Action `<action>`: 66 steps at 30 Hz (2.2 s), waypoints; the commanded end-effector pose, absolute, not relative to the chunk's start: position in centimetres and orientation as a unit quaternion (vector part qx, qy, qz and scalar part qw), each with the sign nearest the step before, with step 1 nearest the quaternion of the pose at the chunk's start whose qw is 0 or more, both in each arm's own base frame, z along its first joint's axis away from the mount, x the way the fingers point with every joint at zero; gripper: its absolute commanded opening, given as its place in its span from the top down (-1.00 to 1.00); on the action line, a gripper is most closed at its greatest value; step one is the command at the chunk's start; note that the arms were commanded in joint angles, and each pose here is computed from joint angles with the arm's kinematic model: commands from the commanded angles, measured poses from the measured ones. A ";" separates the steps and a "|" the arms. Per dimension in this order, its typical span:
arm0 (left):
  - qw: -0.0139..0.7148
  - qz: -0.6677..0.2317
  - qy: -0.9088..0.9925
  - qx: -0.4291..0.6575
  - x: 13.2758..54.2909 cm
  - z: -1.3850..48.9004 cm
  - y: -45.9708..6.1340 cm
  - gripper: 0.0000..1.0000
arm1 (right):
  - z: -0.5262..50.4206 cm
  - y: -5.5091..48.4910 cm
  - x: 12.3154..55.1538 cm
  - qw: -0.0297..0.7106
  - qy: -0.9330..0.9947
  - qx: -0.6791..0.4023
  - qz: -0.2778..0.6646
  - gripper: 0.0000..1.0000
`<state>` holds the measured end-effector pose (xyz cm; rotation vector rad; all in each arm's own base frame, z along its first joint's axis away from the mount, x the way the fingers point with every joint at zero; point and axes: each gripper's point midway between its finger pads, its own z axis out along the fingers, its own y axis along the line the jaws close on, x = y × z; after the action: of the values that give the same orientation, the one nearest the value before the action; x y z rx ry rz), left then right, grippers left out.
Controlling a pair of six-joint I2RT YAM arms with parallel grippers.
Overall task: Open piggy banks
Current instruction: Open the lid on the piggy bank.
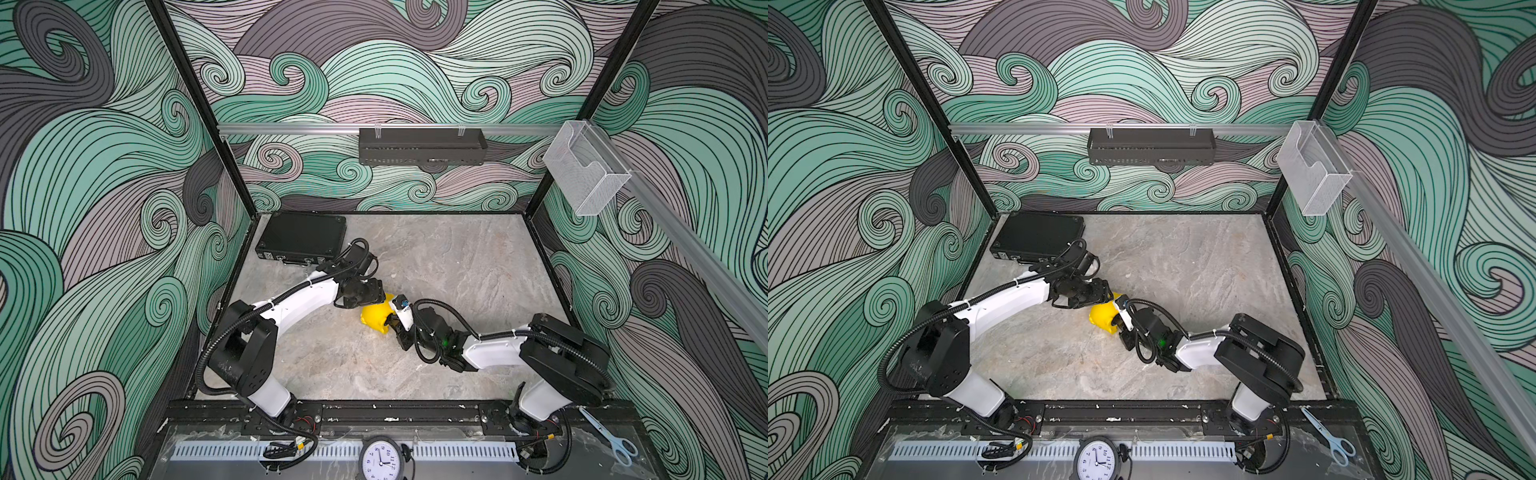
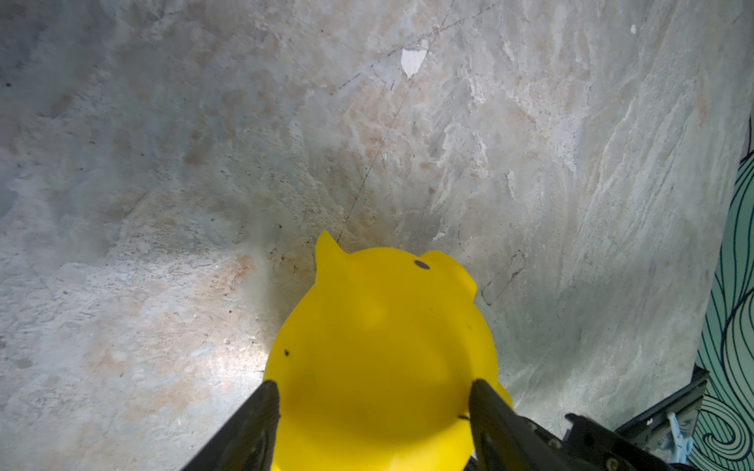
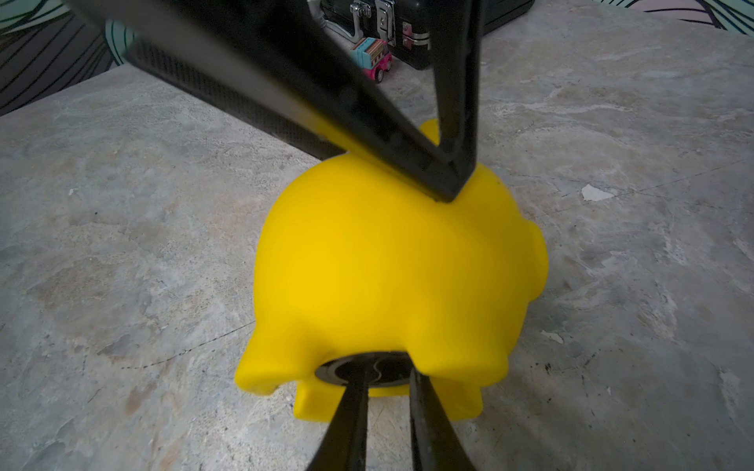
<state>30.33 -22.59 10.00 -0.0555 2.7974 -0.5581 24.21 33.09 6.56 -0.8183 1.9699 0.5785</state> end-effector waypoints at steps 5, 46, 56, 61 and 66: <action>0.146 -0.156 0.975 -0.065 29.4 8.5 -20.7 -0.40 | 7.5 34.5 24.2 0.441 0.785 -0.335 0.278 0.54; 0.136 -0.150 0.976 -0.081 27.4 7.2 -19.7 -0.29 | 6.9 34.7 26.3 0.446 0.788 -0.314 0.283 0.78; 0.152 -0.143 0.974 -0.083 27.4 7.2 -19.1 -0.28 | 7.2 34.5 26.1 0.451 0.781 -0.298 0.312 0.73; 0.144 -0.145 0.976 -0.073 27.6 6.7 -19.5 -0.28 | 7.6 35.1 26.2 0.457 0.770 -0.299 0.331 0.73; 0.139 -0.146 0.976 -0.078 27.5 5.6 -19.6 -0.28 | 8.1 35.7 26.3 0.455 0.760 -0.310 0.346 0.77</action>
<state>30.87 -20.95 9.71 -0.2439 2.6426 -0.5374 25.53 34.75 6.11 -0.7816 1.9505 0.7962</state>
